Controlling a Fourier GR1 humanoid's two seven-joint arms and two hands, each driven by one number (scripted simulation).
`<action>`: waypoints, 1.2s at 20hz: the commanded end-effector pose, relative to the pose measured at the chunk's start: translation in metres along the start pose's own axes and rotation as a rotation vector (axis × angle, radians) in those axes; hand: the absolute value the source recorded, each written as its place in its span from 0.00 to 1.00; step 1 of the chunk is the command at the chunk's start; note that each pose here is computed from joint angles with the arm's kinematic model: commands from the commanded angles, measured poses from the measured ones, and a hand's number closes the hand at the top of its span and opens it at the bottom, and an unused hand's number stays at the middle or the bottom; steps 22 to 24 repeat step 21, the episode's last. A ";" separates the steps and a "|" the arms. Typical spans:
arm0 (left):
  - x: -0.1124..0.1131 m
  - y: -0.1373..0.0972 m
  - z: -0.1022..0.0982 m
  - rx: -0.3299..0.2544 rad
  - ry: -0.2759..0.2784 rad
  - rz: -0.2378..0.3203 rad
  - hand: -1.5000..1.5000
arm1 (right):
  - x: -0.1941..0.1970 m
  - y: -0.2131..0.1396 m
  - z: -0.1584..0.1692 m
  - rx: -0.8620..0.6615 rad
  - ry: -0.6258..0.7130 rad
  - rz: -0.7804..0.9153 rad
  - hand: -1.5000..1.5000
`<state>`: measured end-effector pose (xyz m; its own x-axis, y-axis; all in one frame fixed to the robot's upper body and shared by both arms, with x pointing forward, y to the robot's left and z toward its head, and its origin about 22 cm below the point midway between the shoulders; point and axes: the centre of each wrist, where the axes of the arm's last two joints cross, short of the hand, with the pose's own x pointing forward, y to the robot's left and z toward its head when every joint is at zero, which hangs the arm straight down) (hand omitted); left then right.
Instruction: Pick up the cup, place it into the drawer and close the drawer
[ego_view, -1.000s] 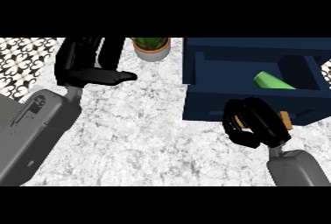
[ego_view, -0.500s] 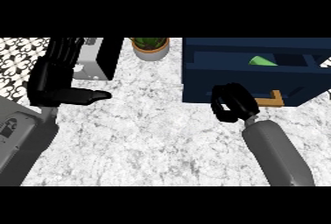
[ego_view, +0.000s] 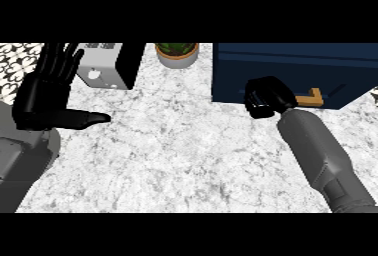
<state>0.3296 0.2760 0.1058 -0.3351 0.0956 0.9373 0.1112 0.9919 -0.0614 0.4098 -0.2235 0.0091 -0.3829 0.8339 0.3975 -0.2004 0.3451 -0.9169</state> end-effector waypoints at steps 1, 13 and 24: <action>-0.013 -0.003 0.007 -0.012 0.004 0.007 0.00 | -0.014 -0.022 -0.007 0.017 0.068 -0.029 1.00; -0.015 -0.004 0.009 -0.080 0.022 0.050 0.00 | -0.034 -0.061 -0.002 -0.032 0.114 -0.124 1.00; -0.025 -0.005 0.013 -0.110 0.037 0.065 0.00 | -0.043 -0.071 0.003 -0.078 0.079 -0.153 1.00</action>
